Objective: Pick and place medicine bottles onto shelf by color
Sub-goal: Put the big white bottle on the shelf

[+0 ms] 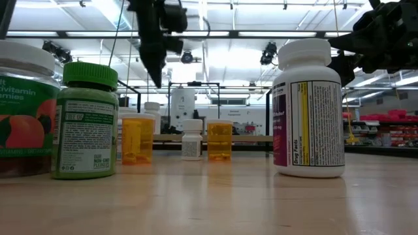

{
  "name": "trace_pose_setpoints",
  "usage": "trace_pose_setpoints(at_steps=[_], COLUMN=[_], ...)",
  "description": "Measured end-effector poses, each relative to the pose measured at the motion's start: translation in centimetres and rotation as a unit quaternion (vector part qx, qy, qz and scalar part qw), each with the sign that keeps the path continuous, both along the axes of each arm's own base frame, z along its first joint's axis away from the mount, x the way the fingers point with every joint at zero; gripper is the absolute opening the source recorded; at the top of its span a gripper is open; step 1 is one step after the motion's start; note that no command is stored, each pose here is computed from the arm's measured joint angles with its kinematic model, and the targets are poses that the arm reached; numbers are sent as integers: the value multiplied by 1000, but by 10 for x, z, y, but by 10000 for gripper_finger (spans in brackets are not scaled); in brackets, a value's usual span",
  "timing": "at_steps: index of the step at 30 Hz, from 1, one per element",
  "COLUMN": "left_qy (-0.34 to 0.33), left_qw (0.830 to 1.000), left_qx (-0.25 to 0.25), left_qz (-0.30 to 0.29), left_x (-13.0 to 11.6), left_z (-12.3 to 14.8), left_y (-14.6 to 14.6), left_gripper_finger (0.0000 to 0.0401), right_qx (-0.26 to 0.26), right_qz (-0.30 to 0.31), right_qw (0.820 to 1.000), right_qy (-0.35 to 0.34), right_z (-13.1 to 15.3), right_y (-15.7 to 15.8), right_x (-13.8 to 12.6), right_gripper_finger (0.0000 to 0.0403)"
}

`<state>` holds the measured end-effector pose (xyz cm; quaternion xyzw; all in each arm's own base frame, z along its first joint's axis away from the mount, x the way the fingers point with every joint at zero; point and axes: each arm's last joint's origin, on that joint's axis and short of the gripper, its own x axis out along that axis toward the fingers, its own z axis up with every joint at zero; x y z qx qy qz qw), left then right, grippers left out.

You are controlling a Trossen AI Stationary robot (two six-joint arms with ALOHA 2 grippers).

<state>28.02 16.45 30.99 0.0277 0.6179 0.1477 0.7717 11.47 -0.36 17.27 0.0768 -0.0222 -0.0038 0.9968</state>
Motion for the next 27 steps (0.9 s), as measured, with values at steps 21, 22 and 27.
trace_pose_setpoints(at_steps=[21, 22, 27], left_qy=[-182, -192, -232], left_qw=[968, 964, 944], left_qx=[-85, -85, -91], left_qz=[-151, -163, -216], left_x=[64, 71, 96], left_z=[18, 15, -1], left_y=[-168, -176, -217], left_gripper_finger=[275, 275, 274], right_qx=[0, 0, 0], right_qz=[0, 0, 0], right_qw=[1000, 1000, 1000], right_qy=[-1, -1, -3], right_z=[0, 0, 1], right_y=[0, 0, 0], right_x=[0, 0, 0], right_gripper_finger=[303, 303, 303])
